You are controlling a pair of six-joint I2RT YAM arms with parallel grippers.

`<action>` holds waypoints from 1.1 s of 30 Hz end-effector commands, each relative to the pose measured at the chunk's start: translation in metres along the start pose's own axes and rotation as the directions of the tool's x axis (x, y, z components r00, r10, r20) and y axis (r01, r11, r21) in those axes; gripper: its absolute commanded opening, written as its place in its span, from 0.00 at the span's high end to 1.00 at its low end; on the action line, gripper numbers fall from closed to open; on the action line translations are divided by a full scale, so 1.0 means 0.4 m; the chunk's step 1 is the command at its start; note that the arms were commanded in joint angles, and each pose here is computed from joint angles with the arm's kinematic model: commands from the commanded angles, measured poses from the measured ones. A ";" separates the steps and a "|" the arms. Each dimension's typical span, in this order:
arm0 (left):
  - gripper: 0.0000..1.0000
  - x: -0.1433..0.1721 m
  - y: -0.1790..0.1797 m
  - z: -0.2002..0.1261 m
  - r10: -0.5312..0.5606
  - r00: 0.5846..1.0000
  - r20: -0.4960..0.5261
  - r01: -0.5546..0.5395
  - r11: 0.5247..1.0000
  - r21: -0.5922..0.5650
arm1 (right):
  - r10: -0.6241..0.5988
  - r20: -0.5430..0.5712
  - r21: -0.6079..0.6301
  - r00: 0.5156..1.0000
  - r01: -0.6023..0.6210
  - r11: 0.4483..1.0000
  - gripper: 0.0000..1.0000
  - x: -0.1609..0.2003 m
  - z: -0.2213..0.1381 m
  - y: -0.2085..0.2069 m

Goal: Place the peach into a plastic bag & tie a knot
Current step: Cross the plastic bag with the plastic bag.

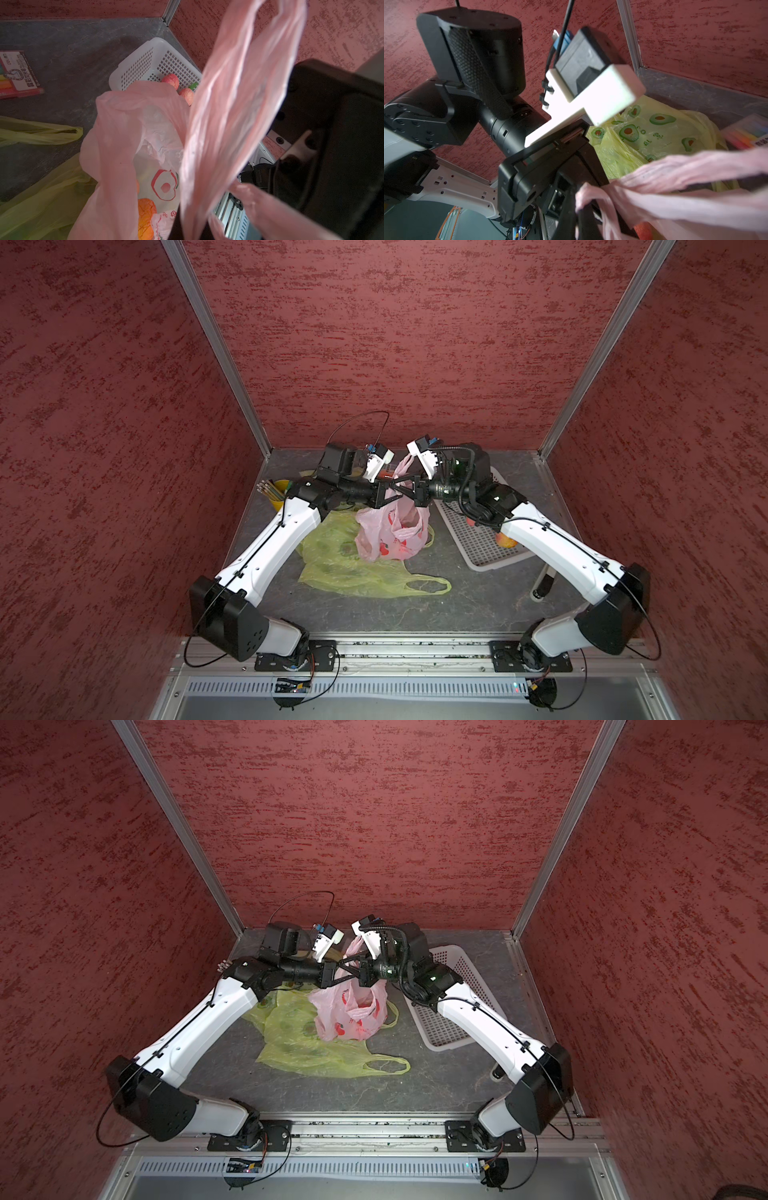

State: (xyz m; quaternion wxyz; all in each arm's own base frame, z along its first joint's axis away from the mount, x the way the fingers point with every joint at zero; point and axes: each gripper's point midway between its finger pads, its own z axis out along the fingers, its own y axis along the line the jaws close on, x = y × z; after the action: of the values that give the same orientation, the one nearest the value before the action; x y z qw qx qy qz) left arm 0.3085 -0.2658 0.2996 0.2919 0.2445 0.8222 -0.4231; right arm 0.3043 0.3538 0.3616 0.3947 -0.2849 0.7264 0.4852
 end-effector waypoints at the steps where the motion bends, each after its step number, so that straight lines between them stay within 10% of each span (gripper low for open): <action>1: 0.97 0.006 -0.032 0.007 0.080 0.997 -0.012 -0.079 0.997 0.021 | 0.004 0.041 0.085 0.999 -0.008 0.996 1.00 -0.028 -0.005 -0.024; 11: 0.92 0.012 -0.062 0.008 0.159 0.987 -0.004 -0.159 0.987 0.037 | 0.028 0.032 0.095 0.999 -0.030 0.995 1.00 -0.020 -0.003 -0.033; 17: 0.63 0.011 -0.074 0.002 0.182 0.983 0.005 -0.182 0.982 0.049 | 0.038 0.013 0.025 0.999 -0.038 0.999 1.00 -0.017 0.004 -0.006; 33: 0.59 -0.070 -0.096 -0.028 0.243 0.941 0.237 -0.249 0.968 -0.002 | 0.191 0.048 -0.182 0.980 -0.179 0.967 1.00 -0.036 0.008 0.059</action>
State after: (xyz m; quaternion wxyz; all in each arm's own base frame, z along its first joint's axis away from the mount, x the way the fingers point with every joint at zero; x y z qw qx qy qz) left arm 0.2934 -0.2791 0.3159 0.3746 0.3049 0.7719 -0.4133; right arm 0.3017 0.3622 0.3728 0.3586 -0.2382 0.7132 0.5531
